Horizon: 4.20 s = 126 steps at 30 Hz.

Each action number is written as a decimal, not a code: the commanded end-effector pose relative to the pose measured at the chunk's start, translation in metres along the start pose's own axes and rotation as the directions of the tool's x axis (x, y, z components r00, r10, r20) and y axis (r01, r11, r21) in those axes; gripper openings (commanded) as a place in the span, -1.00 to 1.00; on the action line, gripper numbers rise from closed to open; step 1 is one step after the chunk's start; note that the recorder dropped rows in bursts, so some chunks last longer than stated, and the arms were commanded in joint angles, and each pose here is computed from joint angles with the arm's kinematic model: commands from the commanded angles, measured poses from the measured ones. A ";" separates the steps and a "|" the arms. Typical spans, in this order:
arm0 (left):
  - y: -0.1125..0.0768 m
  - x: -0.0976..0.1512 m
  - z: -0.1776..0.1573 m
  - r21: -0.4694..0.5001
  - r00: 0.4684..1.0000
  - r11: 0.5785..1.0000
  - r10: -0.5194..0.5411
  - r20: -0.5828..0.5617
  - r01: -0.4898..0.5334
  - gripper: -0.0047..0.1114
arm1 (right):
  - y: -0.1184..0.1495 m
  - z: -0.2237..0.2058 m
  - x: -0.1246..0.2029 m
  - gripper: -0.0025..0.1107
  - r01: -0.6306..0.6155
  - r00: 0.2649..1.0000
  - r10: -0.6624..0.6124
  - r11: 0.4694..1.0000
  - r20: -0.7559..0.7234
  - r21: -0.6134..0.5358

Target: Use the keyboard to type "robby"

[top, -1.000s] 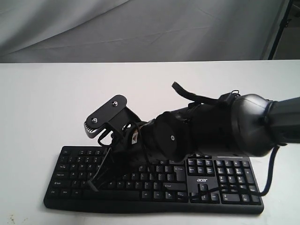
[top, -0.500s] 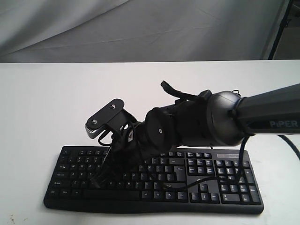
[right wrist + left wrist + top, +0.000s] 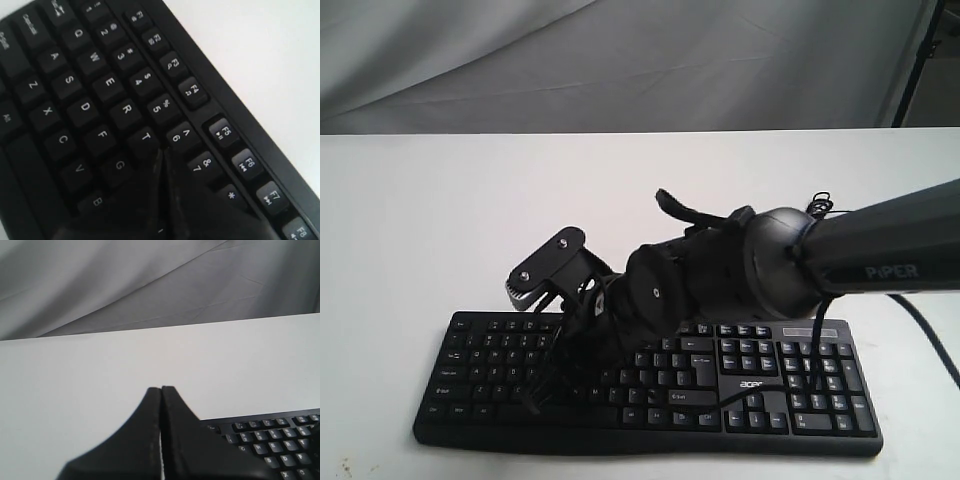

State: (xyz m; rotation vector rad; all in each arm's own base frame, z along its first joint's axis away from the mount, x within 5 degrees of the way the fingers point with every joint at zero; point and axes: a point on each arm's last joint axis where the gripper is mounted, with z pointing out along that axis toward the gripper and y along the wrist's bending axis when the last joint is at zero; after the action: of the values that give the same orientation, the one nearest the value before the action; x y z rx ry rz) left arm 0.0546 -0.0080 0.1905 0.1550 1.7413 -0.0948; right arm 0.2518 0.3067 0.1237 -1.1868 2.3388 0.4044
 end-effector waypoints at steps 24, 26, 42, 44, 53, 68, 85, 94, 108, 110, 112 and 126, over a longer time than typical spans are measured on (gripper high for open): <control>0.000 0.001 0.000 0.005 1.000 1.000 0.003 0.007 -0.003 -0.92 | -0.006 -0.169 0.045 -0.96 -0.079 0.918 0.030 0.991 0.395 0.108; 0.000 0.001 0.000 0.005 1.000 1.000 0.003 0.007 -0.003 -0.92 | -0.007 -0.189 0.068 -0.96 -0.117 0.892 0.050 0.986 0.449 0.122; 0.000 0.001 0.000 0.005 1.000 1.000 0.003 0.007 -0.003 -0.92 | -0.011 -0.214 0.111 -0.96 -0.276 0.753 0.120 0.950 0.647 0.145; 0.000 0.001 0.000 0.005 1.000 1.000 0.003 0.007 -0.003 -0.92 | -0.011 -0.215 0.110 -0.96 -0.278 0.747 0.117 0.949 0.654 0.148; 0.000 0.001 0.000 0.005 1.000 1.000 0.003 0.007 -0.003 -0.92 | -0.011 -0.244 0.146 -0.96 -0.322 0.647 0.096 0.934 0.757 0.156; 0.000 0.001 0.000 0.005 1.000 1.000 0.003 0.007 -0.003 -0.92 | -0.019 -0.282 0.223 -0.96 -0.623 0.513 0.088 0.722 0.854 0.300; 0.000 0.001 0.000 0.005 1.000 1.000 0.003 0.007 -0.003 -0.92 | -0.023 -0.248 0.249 -0.96 -0.672 0.538 0.182 0.682 0.823 0.289; 0.000 0.001 0.000 0.005 1.000 1.000 0.003 0.007 -0.003 -0.92 | -0.018 -0.248 0.253 -0.96 -0.652 0.566 0.169 0.690 0.807 0.313; 0.000 0.001 0.000 0.005 1.000 1.000 0.003 0.007 -0.003 -0.92 | -0.012 -0.240 0.265 -0.96 -0.629 0.652 0.225 0.693 0.724 0.351; 0.000 0.001 0.000 0.005 1.000 1.000 0.003 0.007 -0.003 -0.92 | -0.012 -0.240 0.265 -0.96 -0.629 0.652 0.225 0.693 0.724 0.351; 0.000 0.001 0.000 0.005 1.000 1.000 0.003 0.007 -0.003 -0.92 | -0.012 -0.240 0.265 -0.96 -0.629 0.652 0.225 0.693 0.724 0.351; 0.000 0.001 0.000 0.005 1.000 1.000 0.003 0.007 -0.003 -0.92 | -0.012 -0.240 0.265 -0.96 -0.628 0.654 0.224 0.694 0.723 0.353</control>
State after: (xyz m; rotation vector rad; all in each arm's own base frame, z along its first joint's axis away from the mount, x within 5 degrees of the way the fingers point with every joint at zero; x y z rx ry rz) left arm 0.0546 -0.0080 0.1905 0.1550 1.7413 -0.0948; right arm 0.0593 0.0111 0.1820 -0.0856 1.8760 0.1824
